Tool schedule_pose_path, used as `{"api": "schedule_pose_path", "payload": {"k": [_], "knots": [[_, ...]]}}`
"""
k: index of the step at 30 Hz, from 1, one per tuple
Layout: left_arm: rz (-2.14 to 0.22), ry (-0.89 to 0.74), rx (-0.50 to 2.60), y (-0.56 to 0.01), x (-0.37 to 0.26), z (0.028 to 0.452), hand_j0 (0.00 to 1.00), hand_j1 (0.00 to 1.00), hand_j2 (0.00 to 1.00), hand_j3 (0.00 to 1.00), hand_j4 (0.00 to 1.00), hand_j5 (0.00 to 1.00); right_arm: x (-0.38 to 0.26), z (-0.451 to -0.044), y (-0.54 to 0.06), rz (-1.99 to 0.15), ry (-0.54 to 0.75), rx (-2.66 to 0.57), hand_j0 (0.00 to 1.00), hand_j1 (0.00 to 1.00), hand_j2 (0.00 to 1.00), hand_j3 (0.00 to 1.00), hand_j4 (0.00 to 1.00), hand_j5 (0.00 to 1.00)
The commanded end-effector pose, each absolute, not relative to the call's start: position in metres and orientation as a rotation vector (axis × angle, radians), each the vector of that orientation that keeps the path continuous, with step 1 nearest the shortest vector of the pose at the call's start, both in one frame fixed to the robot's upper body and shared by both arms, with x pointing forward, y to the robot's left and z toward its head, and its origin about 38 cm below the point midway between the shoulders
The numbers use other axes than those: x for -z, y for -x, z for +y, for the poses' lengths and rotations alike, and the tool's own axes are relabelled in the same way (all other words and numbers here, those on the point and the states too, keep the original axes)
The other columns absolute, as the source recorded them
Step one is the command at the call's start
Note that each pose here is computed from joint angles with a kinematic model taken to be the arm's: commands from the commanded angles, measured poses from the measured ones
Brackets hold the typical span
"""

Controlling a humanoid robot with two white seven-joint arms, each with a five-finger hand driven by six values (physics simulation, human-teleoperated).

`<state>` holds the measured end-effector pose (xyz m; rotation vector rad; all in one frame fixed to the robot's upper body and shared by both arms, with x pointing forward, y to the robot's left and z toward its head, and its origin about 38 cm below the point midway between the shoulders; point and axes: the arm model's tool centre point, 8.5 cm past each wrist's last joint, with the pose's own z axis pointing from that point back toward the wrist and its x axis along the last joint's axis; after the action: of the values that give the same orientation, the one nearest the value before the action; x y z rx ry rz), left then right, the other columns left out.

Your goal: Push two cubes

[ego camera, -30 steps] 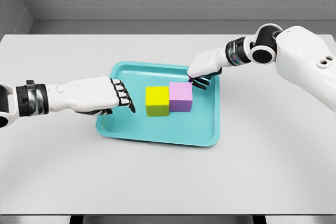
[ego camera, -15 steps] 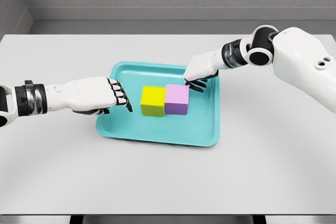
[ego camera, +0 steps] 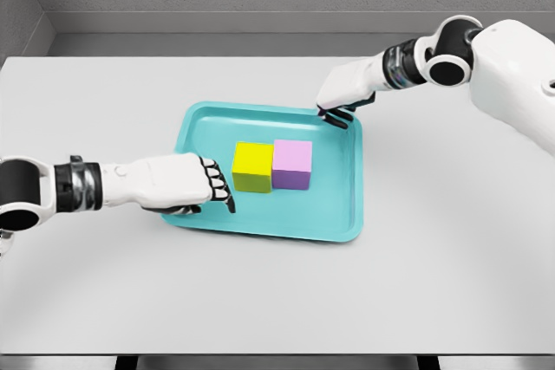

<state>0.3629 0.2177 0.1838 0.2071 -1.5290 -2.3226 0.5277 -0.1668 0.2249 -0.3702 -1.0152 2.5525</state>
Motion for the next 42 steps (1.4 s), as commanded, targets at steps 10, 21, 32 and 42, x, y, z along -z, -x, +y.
{"api": "schedule_pose_path", "payload": {"k": [10, 21, 32, 42], "knots": [[-1.606, -0.094, 2.322, -0.353, -0.178, 0.186, 0.67, 0.67, 0.67, 0.67, 0.67, 0.67, -0.225, -0.169, -0.515, -1.101, 0.255, -2.501, 0.13, 0.13, 0.13, 0.13, 0.13, 0.13], [-1.588, -0.065, 2.279, -0.364, -0.163, 0.181, 0.68, 0.68, 0.68, 0.68, 0.68, 0.68, -0.22, -0.17, -0.513, -1.088, 0.245, -2.506, 0.14, 0.14, 0.14, 0.14, 0.14, 0.14], [-1.571, -0.052, 2.264, -0.367, -0.156, 0.182, 0.68, 0.68, 0.68, 0.68, 0.68, 0.68, -0.216, -0.171, -0.51, -1.073, 0.237, -2.519, 0.15, 0.15, 0.15, 0.15, 0.15, 0.15], [-1.548, -0.071, 2.25, -0.377, -0.155, 0.187, 0.68, 0.68, 0.68, 0.68, 0.68, 0.68, -0.218, -0.18, -0.512, -1.065, 0.251, -2.505, 0.16, 0.16, 0.16, 0.16, 0.16, 0.16]]}}
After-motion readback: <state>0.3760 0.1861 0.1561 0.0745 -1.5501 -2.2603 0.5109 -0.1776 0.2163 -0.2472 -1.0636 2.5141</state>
